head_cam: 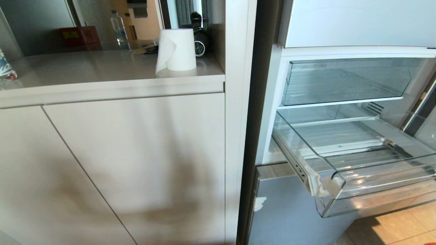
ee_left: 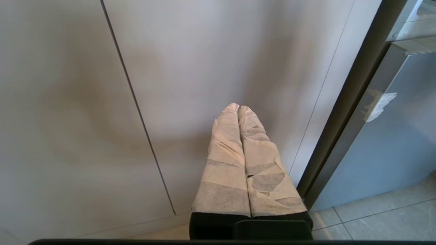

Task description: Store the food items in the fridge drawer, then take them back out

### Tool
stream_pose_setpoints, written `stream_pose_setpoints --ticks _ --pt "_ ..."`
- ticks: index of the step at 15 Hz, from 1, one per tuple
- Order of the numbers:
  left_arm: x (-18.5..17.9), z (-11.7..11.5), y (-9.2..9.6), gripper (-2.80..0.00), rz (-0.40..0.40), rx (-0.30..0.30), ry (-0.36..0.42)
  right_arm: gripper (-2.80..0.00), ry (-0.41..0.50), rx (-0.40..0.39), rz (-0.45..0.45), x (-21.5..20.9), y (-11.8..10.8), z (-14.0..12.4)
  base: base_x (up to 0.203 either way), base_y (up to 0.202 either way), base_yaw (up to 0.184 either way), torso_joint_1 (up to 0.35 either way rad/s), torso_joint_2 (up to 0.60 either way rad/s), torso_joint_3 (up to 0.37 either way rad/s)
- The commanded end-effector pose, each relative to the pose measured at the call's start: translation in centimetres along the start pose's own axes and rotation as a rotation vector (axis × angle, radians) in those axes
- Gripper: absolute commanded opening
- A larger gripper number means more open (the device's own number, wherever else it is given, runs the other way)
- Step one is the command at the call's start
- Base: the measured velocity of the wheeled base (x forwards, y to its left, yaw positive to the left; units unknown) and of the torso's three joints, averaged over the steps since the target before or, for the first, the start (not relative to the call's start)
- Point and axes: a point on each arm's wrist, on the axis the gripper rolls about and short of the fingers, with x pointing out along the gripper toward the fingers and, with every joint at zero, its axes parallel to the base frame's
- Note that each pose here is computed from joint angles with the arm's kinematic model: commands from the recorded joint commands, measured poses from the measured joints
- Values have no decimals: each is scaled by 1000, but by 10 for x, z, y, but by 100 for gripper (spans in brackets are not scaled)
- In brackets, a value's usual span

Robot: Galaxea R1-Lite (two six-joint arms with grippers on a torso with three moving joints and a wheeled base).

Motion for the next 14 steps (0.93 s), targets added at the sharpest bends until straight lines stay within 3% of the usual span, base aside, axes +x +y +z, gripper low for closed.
stream_pose_setpoints --ticks 1,3,6,10,14 --pt "0 0 0 -280 1 0 0 -280 37 -6 7 6 -1 6 0 0 0 0 0 0" --pt "0 0 0 -280 1 0 0 -280 -38 -15 -1 17 -4 28 0 0 0 0 0 0" --pt "0 0 0 -280 1 0 0 -280 -43 1 -4 48 -12 81 0 0 0 0 0 0" --pt "0 0 0 -280 1 0 0 -280 60 115 10 128 -24 146 0 0 0 0 0 0" --pt "0 0 0 -280 1 0 0 -280 156 205 10 221 -30 169 0 0 0 0 0 0"
